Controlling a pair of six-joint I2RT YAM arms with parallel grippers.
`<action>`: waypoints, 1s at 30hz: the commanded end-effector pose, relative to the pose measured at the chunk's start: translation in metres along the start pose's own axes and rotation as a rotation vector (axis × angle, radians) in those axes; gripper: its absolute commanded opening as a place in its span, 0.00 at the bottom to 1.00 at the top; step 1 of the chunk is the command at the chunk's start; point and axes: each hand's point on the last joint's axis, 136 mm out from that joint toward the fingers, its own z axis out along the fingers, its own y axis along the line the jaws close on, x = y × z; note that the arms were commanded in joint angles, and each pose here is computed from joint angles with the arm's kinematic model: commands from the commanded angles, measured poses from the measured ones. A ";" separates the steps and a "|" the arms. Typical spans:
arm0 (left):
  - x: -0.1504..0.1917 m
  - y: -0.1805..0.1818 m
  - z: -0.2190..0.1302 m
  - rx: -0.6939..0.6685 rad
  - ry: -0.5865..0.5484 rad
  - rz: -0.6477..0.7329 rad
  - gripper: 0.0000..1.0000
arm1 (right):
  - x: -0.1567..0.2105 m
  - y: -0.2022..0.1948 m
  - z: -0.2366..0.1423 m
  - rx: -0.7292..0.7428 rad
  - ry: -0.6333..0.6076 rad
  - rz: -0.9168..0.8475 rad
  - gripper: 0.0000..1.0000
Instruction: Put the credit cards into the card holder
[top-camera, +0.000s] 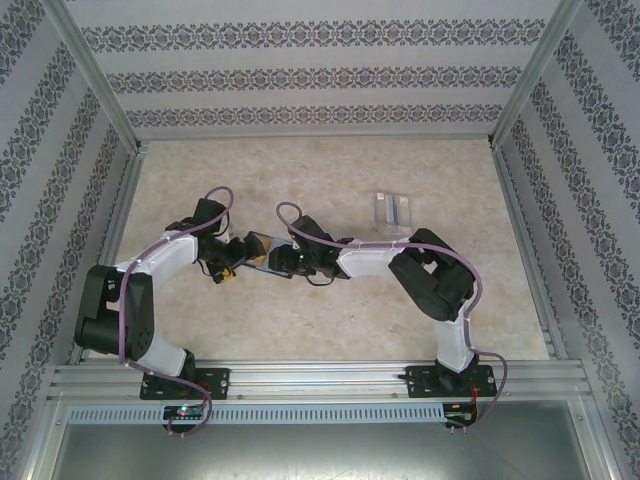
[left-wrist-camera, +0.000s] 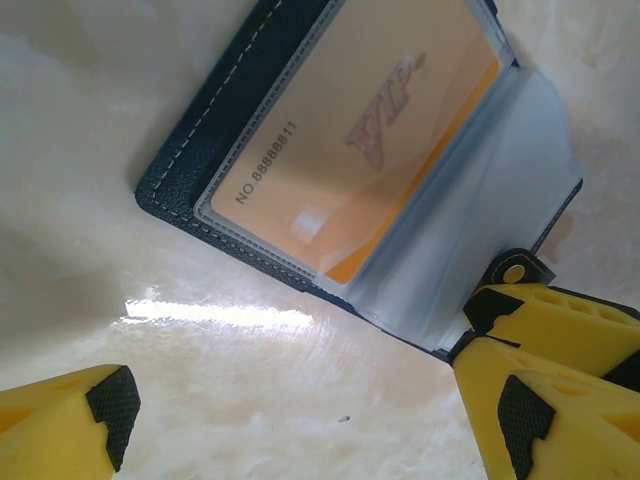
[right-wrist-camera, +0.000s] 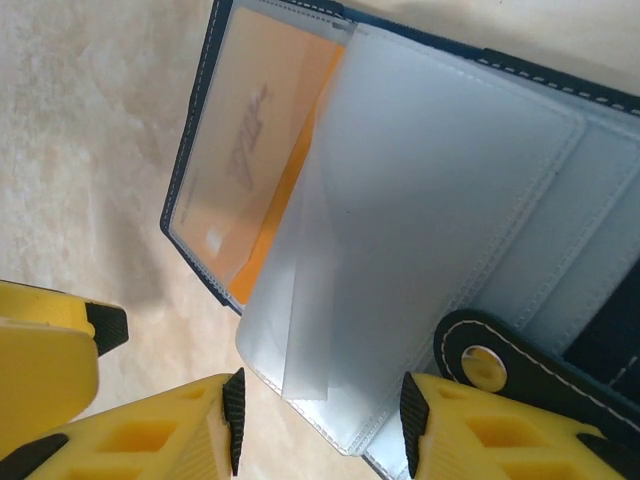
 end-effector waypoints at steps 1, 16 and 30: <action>-0.006 -0.001 -0.002 0.030 -0.011 -0.023 0.94 | -0.012 0.014 0.002 -0.048 -0.023 0.004 0.47; -0.017 0.002 -0.007 0.055 -0.027 -0.056 0.94 | -0.021 0.025 0.011 -0.085 -0.030 0.007 0.48; -0.027 0.005 -0.009 0.088 -0.031 -0.087 0.93 | -0.039 0.043 0.014 -0.133 -0.073 -0.019 0.49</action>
